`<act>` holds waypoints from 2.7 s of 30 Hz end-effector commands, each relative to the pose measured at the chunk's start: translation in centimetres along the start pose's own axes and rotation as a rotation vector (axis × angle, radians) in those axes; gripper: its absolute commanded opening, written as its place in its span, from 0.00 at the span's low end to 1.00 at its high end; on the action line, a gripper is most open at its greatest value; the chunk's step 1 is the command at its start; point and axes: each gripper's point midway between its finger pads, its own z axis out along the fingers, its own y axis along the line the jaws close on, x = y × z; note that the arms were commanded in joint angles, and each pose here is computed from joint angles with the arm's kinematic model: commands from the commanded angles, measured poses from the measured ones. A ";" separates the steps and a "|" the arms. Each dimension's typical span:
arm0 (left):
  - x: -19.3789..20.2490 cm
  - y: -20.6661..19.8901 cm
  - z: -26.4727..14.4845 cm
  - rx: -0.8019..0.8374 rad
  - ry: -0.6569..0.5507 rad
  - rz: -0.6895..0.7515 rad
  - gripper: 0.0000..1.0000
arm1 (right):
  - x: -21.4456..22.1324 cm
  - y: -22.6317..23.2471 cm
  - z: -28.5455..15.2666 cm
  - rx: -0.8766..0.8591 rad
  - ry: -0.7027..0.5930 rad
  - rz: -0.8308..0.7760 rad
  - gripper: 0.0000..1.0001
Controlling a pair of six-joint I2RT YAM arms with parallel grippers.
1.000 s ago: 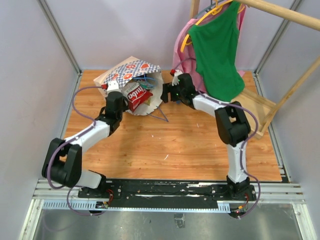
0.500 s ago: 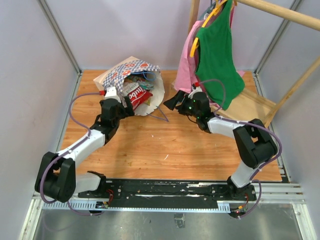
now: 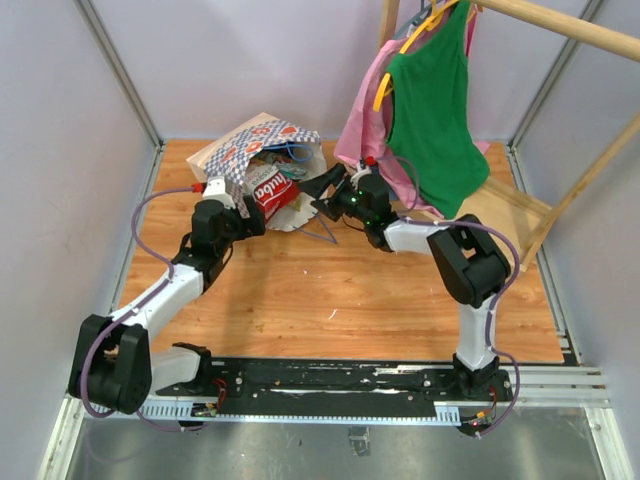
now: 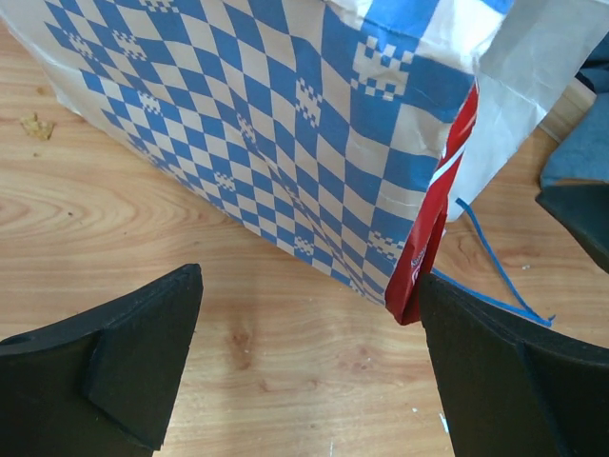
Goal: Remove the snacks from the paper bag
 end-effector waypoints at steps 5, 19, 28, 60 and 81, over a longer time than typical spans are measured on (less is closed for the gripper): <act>-1.6 -0.3 -0.6 0.043 -0.040 -0.018 1.00 | 1.1 0.3 4.3 0.035 -0.014 0.237 1.00; -2.3 -0.1 -1.3 0.044 -0.054 -0.017 1.00 | 4.5 0.0 8.0 0.052 -0.011 0.392 0.84; -2.6 0.4 -2.1 0.027 -0.066 -0.014 1.00 | 3.1 -0.3 9.8 0.029 -0.095 0.399 0.44; -0.5 1.4 0.1 0.030 -0.011 -0.051 1.00 | -2.2 -8.8 -23.8 0.308 -0.154 0.131 0.01; -1.4 0.9 -0.9 0.050 -0.018 -0.044 1.00 | -8.3 -11.6 -34.5 0.911 -0.235 -0.261 0.99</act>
